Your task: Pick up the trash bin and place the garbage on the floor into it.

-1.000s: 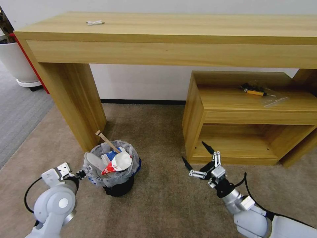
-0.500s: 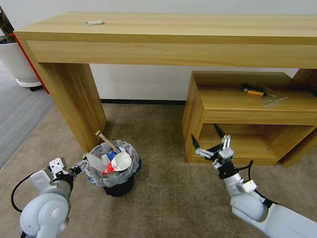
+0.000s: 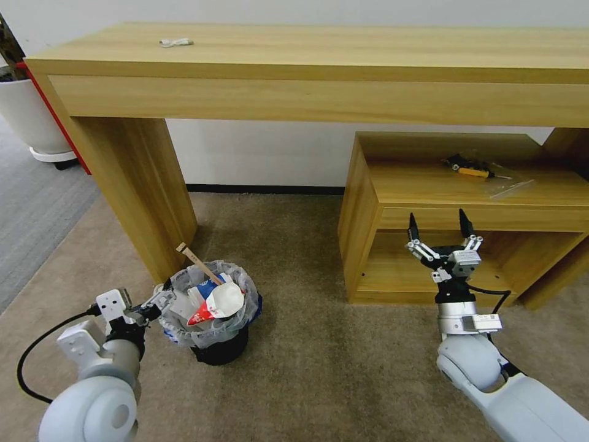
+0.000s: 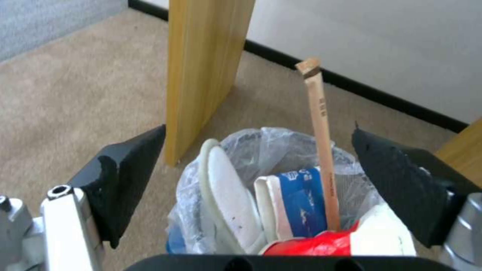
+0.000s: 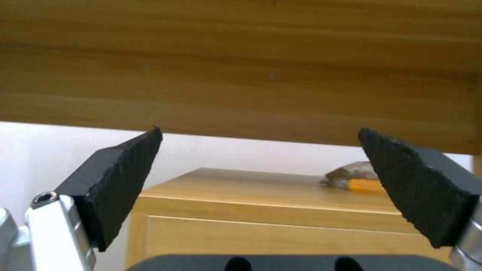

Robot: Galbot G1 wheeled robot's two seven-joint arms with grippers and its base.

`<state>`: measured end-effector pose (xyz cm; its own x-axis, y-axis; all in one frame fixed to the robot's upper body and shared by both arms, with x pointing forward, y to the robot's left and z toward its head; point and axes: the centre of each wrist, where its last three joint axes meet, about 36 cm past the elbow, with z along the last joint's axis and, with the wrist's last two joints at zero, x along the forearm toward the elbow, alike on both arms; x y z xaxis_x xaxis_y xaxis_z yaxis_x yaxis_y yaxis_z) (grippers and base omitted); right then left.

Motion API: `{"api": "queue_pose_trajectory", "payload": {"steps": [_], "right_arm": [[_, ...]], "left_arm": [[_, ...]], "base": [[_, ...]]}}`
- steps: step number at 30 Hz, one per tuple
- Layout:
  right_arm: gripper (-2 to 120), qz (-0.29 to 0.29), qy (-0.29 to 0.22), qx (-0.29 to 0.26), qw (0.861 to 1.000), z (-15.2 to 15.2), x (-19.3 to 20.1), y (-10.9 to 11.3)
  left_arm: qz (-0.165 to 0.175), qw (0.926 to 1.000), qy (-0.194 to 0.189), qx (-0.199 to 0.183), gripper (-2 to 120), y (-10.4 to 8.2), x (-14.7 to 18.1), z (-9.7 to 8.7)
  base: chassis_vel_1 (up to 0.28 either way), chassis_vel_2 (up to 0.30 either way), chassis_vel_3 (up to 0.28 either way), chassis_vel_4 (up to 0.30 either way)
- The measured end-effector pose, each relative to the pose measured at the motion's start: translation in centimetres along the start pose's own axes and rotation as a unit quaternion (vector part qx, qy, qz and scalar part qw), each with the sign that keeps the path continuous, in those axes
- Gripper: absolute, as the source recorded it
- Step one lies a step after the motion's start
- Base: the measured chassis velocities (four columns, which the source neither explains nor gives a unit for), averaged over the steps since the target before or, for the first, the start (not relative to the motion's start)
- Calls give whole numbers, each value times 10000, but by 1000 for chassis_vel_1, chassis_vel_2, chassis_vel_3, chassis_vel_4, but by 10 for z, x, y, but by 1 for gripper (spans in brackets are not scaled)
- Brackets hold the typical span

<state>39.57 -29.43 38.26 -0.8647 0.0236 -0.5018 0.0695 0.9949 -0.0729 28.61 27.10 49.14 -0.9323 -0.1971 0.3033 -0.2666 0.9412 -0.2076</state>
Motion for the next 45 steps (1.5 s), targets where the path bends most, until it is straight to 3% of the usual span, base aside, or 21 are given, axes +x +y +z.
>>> {"api": "queue_pose_trajectory", "payload": {"steps": [22,27,32,36,45], "right_arm": [[100,491,-61,30,9988,12,29,9],[100,616,93,-50,9980,17,44,24],[100,428,319,-299,9981,21,59,43],[100,87,765,-859,9933,16,73,69],[100,104,1090,-724,9913,23,49,81]], "left_arm": [[379,9983,-250,-360,99,-33,1,22],[485,9968,-368,-520,99,-38,1,26],[621,9969,-223,-418,99,-44,1,22],[751,9964,-3,-391,98,-47,3,14],[691,9966,298,-321,98,-54,6,0]], "base": [[0,0,0,0],[0,0,0,0],[0,0,0,0],[0,0,0,0],[0,0,0,0]]}}
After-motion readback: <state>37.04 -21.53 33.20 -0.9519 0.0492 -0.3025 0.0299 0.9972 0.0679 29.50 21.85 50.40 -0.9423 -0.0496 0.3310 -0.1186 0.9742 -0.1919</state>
